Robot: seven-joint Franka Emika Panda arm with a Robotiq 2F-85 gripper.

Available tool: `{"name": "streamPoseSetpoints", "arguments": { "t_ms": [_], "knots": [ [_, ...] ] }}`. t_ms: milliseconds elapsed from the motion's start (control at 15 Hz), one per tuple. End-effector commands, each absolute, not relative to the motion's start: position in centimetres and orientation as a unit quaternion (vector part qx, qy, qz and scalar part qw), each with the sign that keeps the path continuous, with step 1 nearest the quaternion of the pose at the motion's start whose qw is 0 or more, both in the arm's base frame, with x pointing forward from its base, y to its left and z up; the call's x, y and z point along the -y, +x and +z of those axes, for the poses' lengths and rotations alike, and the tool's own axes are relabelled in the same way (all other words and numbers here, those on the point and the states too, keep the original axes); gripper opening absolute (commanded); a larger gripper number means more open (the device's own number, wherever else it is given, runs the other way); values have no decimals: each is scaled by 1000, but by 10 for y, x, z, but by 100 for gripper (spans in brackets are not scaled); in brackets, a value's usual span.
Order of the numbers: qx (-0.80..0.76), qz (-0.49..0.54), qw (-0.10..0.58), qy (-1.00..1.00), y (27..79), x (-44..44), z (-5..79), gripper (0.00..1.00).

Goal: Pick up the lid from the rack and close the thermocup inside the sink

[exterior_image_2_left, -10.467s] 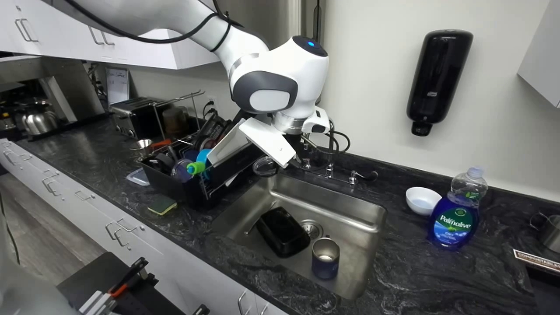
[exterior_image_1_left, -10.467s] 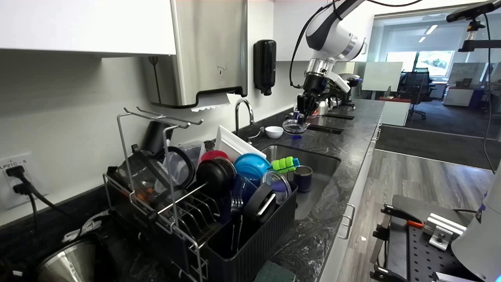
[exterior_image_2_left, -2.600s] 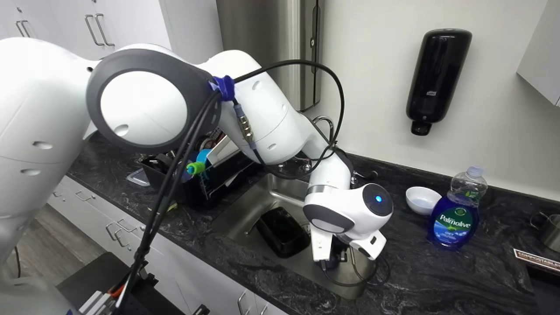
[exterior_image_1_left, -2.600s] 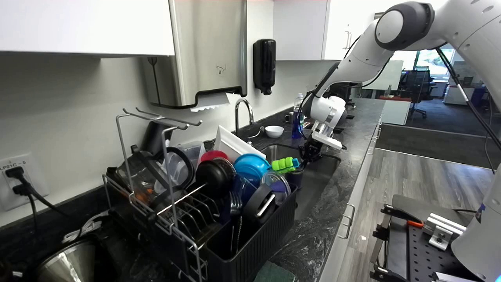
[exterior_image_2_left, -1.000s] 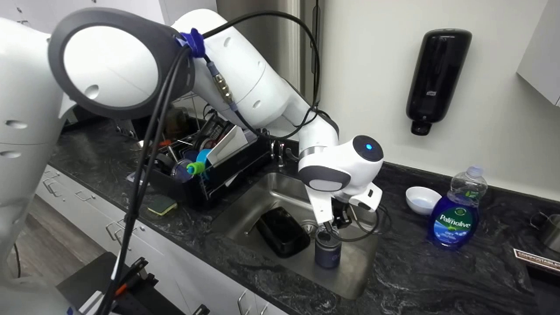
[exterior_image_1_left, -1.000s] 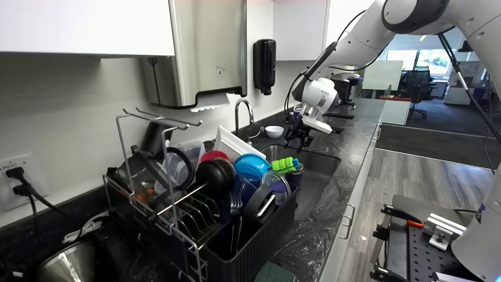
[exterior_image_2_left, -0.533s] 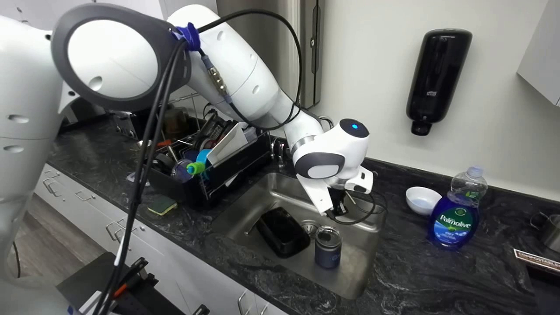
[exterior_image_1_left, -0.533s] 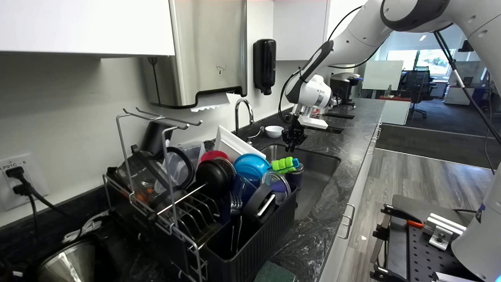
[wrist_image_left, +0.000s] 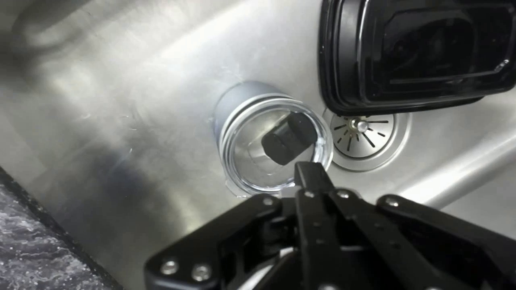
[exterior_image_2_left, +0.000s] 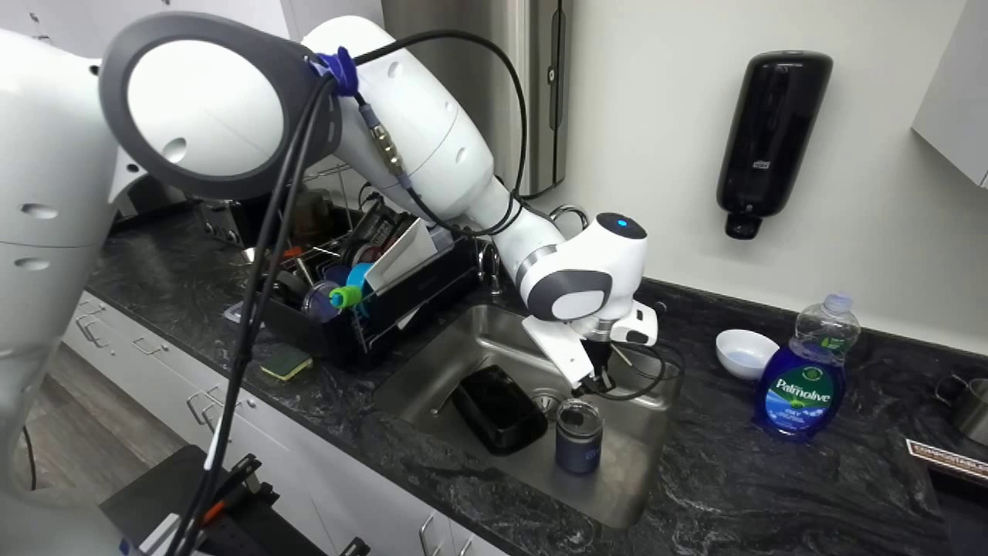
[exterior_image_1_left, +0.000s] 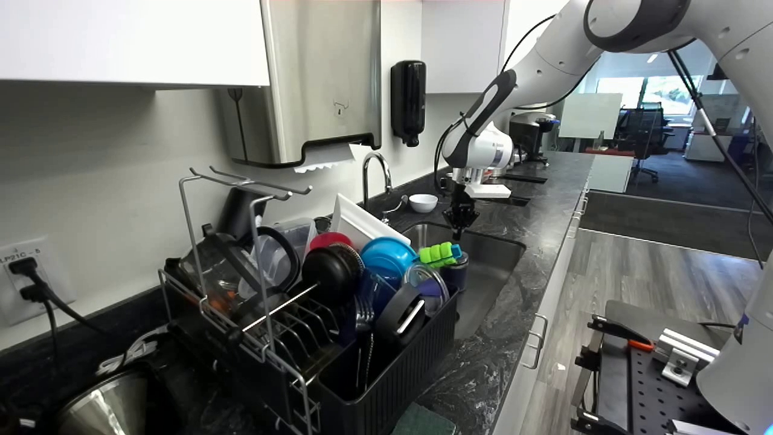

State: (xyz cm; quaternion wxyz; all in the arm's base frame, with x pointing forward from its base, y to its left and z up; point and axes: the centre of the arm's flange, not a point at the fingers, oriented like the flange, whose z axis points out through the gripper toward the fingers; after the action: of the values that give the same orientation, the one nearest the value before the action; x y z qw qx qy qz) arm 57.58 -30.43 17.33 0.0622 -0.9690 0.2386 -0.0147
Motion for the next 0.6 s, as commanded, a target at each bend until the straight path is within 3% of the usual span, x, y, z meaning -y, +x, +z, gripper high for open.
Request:
{"name": "streamPoseSetpoints", "arguments": {
  "t_ms": [0,533],
  "knots": [
    [-222,18,40,-974,577,306,168,0],
    [-171,55,10,-984,595,297,154,0]
  ]
}}
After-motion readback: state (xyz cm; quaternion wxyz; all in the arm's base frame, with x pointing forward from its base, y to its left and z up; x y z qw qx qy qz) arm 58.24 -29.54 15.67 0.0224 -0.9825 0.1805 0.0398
